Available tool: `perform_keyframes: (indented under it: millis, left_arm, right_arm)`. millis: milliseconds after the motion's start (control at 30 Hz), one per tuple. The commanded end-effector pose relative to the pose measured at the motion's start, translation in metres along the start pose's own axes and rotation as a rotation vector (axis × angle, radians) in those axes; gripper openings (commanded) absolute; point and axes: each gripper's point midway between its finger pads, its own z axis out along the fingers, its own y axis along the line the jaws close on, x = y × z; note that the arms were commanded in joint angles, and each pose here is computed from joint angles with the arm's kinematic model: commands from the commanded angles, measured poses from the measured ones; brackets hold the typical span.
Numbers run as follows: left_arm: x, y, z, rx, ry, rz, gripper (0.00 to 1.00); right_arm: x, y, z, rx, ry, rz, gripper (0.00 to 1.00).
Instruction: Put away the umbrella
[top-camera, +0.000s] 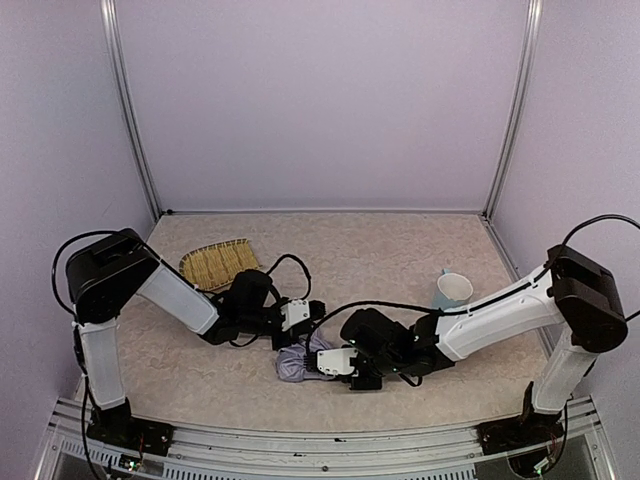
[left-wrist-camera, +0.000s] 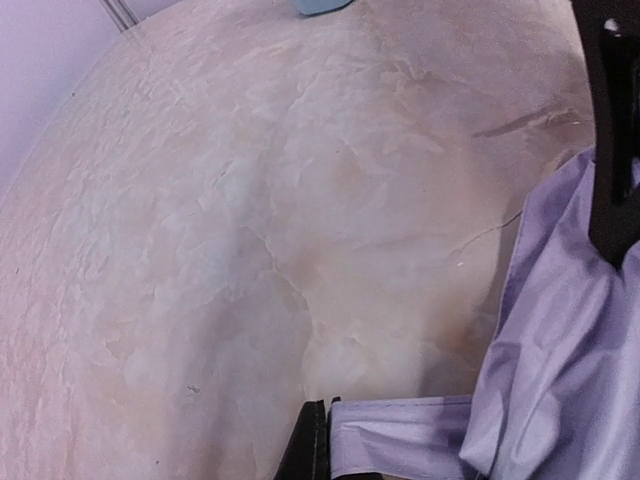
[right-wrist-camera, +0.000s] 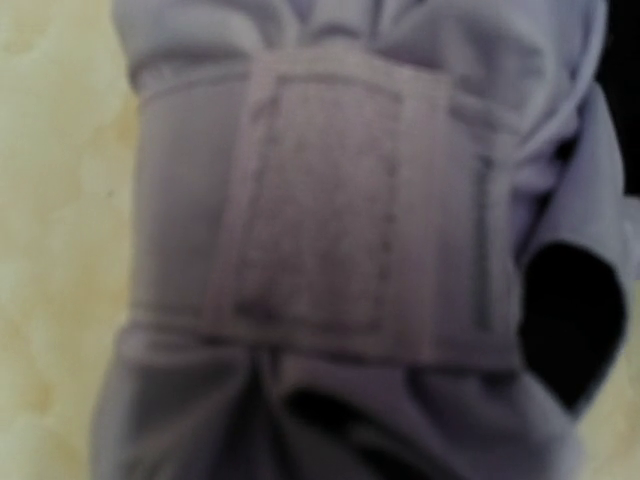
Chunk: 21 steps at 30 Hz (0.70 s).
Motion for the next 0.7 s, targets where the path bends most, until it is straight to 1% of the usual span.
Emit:
perform_keyframes:
  millis: [0,167,200,267,333,367,400,433,500,600,633,667]
  left_arm:
    - [-0.038,0.113,-0.009,-0.433,-0.035,0.135,0.0]
    - [-0.023,0.115,-0.006,-0.464,0.015,0.104,0.0]
    - [-0.021,0.117,-0.007,-0.473,0.027,0.1,0.04]
    - [-0.017,0.119,-0.009,-0.486,0.052,0.093,0.17]
    - [-0.014,0.12,-0.011,-0.487,0.079,0.088,0.38]
    - [-0.013,0.121,-0.013,-0.49,0.093,0.083,0.5]
    - [-0.012,0.124,-0.015,-0.502,0.104,0.076,0.59]
    - [-0.013,0.128,-0.019,-0.523,0.111,0.065,0.62]
    - [-0.02,0.142,-0.033,-0.591,0.109,0.02,0.64]
    - [-0.049,0.157,-0.065,-0.683,0.053,-0.109,0.63]
    - [-0.059,0.154,-0.075,-0.682,0.031,-0.163,0.62]
    - [-0.065,0.142,-0.084,-0.662,0.02,-0.209,0.6]
  right_arm:
    - [0.079,0.106,-0.003,-0.438,0.235,-0.097,0.0]
    - [0.083,0.096,-0.002,-0.449,0.23,-0.036,0.0]
    - [0.084,0.095,-0.001,-0.449,0.235,-0.032,0.0]
    - [0.087,0.094,0.003,-0.452,0.253,-0.023,0.0]
    - [0.092,0.094,0.006,-0.446,0.274,-0.019,0.0]
    - [0.095,0.093,0.007,-0.442,0.284,-0.016,0.0]
    - [0.097,0.093,0.008,-0.441,0.291,-0.013,0.0]
    - [0.099,0.093,0.008,-0.439,0.296,-0.011,0.0]
    - [0.099,0.09,0.009,-0.431,0.298,-0.005,0.0]
    - [0.1,0.087,0.009,-0.423,0.305,-0.001,0.0]
    - [0.101,0.086,0.008,-0.422,0.308,-0.001,0.0]
    - [0.101,0.087,0.007,-0.426,0.31,0.002,0.0]
